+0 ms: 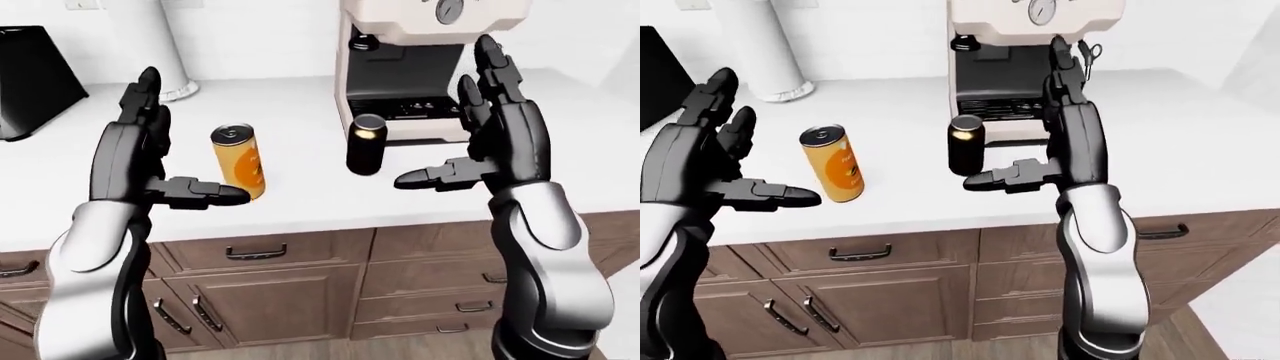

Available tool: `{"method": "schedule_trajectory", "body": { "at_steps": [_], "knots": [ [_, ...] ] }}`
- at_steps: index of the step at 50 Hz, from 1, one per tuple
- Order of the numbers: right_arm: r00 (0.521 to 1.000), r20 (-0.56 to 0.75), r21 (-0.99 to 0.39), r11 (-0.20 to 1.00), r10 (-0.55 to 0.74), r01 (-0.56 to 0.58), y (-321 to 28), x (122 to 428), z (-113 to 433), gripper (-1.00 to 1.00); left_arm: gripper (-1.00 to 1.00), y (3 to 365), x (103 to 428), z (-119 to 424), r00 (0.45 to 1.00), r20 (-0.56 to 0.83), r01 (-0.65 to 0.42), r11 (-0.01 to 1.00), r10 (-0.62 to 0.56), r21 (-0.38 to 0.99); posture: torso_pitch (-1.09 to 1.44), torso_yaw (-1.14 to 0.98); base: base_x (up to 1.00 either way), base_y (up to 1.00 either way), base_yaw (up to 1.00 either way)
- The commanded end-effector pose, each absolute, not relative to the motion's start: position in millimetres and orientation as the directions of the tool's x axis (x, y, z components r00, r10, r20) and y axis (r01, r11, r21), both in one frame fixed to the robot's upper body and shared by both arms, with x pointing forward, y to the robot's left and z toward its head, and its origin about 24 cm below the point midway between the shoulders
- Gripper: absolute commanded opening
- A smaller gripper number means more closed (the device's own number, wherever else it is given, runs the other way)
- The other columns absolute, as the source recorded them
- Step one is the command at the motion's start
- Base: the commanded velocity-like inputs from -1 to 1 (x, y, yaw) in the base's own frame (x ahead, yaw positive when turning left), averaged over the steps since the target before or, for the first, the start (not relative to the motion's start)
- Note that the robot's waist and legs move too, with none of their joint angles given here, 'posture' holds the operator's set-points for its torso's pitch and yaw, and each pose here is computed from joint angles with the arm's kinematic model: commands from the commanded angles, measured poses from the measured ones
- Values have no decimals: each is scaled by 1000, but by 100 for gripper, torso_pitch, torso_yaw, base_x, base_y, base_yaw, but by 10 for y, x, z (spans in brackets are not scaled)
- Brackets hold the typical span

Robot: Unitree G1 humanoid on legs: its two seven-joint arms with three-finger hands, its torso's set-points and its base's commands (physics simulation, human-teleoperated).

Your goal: Move the drinks to the dining counter.

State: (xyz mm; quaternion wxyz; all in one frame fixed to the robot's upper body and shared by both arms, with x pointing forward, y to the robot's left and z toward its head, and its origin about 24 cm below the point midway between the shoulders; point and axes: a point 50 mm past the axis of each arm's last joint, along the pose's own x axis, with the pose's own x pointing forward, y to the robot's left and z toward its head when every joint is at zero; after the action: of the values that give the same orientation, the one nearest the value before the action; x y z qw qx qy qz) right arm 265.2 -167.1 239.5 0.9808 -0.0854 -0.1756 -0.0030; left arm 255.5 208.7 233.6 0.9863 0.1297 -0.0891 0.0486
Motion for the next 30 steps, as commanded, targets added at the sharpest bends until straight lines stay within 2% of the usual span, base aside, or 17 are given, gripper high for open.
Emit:
{"method": "schedule_trajectory", "body": {
  "at_steps": [1, 21, 30],
  "knots": [
    [914, 404, -171, 985, 36, 37, -1638, 2621, 2507, 100, 100, 2103, 2527, 2458, 964, 253, -145, 955, 77, 260, 0, 0, 27, 0, 0],
    [913, 406, -163, 986, 26, 45, -1662, 2600, 2522, 100, 100, 2108, 2517, 2473, 965, 251, -148, 950, 77, 276, 0, 0, 7, 0, 0],
    [927, 375, -168, 985, 24, 43, -1629, 2708, 2428, 100, 100, 2098, 2531, 2417, 968, 240, -140, 951, 73, 275, 0, 0, 0, 0, 0]
  ]
}}
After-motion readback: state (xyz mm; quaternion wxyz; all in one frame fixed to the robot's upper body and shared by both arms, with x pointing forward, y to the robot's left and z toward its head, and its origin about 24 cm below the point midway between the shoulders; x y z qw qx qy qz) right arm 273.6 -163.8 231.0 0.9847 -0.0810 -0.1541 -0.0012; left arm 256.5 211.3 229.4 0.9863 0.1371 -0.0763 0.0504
